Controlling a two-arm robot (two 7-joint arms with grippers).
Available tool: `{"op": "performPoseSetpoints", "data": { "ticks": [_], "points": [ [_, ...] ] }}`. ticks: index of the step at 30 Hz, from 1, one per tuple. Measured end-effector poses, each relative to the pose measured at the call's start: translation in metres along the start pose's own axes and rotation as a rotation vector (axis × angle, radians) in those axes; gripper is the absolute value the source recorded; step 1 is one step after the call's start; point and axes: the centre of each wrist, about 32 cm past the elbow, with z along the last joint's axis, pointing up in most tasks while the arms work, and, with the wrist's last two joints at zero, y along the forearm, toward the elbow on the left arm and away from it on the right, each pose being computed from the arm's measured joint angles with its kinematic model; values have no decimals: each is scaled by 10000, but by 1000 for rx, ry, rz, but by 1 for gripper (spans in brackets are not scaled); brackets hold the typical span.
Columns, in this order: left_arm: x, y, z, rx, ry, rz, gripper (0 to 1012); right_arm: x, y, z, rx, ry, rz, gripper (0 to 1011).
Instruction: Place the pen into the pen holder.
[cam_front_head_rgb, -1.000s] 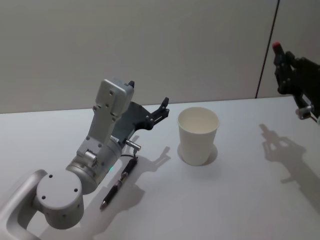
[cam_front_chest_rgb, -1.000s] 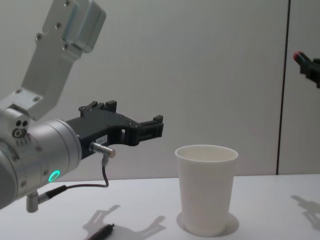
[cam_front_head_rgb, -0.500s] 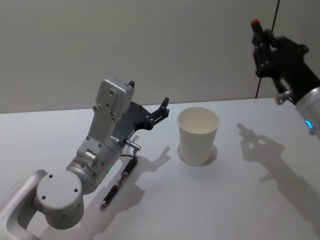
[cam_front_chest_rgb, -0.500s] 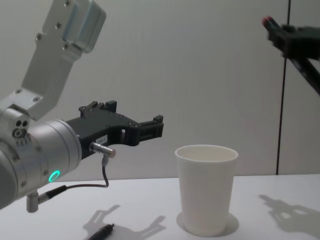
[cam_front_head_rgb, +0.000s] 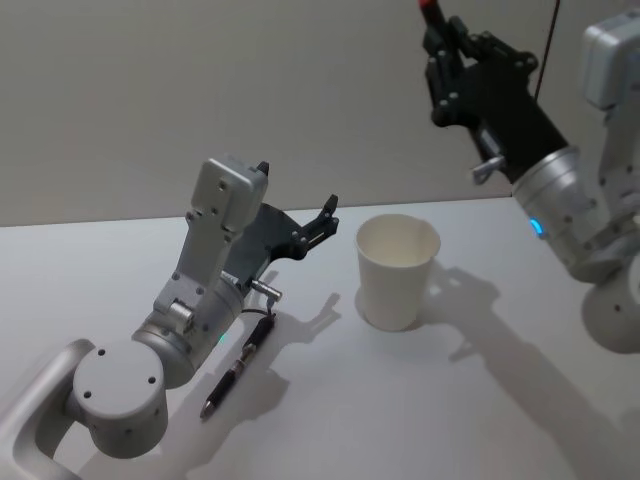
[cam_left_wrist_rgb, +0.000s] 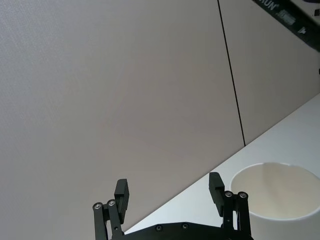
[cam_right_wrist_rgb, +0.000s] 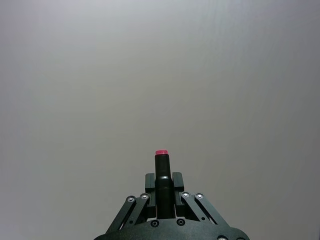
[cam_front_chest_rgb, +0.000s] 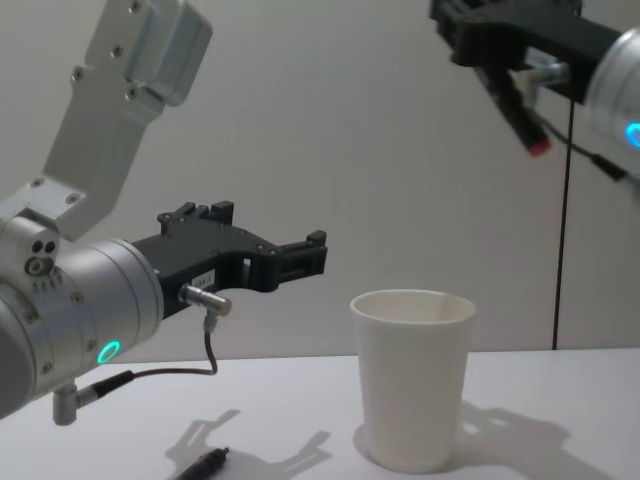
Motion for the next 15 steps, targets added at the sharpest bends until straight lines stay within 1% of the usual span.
{"op": "performPoseSetpoints", "data": {
  "ticks": [3,4,7,10,15],
  "points": [
    [0,0,0,0,0,0,1001,-45,33,-22,11,1,7,187],
    [0,0,0,0,0,0,1001,-77,53,-41,15,2,12,187],
    [0,0,0,0,0,0,1001,-117,72,-72,16,4,17,187],
    [0,0,0,0,0,0,1001,-167,83,-130,14,4,19,187],
    [0,0,0,0,0,0,1001,-208,81,-201,6,7,18,187]
  ]
}}
